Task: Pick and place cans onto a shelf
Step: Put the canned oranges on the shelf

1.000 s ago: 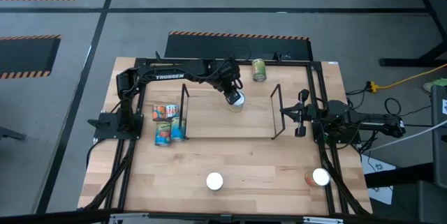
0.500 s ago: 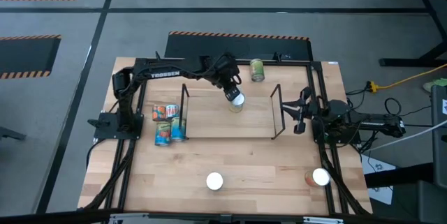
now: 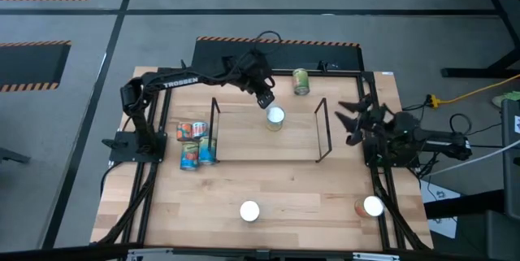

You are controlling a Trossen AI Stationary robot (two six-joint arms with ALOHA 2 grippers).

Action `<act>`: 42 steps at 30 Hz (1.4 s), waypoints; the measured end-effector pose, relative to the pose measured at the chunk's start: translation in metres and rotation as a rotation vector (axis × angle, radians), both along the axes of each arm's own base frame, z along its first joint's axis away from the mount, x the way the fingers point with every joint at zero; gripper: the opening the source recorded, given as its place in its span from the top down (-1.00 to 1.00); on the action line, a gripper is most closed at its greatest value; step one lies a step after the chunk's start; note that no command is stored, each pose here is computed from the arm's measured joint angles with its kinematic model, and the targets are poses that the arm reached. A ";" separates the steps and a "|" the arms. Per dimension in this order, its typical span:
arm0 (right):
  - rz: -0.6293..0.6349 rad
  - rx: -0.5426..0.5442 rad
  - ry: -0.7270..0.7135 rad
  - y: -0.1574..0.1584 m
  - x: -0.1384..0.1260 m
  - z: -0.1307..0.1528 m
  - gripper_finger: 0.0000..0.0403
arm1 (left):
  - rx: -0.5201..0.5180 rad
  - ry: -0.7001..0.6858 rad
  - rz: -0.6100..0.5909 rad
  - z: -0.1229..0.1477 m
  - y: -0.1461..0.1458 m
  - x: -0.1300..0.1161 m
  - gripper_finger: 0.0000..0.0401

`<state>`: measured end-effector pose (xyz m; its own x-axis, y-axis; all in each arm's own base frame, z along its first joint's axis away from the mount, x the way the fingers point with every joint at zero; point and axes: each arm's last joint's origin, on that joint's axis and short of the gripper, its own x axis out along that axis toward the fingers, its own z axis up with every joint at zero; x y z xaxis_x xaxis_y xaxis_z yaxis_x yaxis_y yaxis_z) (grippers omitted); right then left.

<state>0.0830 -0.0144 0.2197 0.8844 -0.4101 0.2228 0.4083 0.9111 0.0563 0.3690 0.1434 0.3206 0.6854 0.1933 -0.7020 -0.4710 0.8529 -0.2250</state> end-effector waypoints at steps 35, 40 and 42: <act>-0.568 0.250 0.795 -0.136 0.062 0.104 -0.03 | 0.016 0.007 -0.016 0.000 0.000 0.000 0.47; -0.453 0.399 0.911 -0.159 0.064 0.077 -0.03 | 0.016 0.007 -0.016 0.000 0.000 0.000 0.47; -0.412 0.453 0.945 -0.166 0.065 0.067 -0.03 | 0.016 0.007 -0.016 0.000 0.000 0.000 0.47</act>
<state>0.1479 -0.1805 0.2864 0.3983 -0.5827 -0.7084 0.7271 0.6714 -0.1435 0.3688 0.1437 0.3203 0.6836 0.1932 -0.7038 -0.4585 0.8640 -0.2082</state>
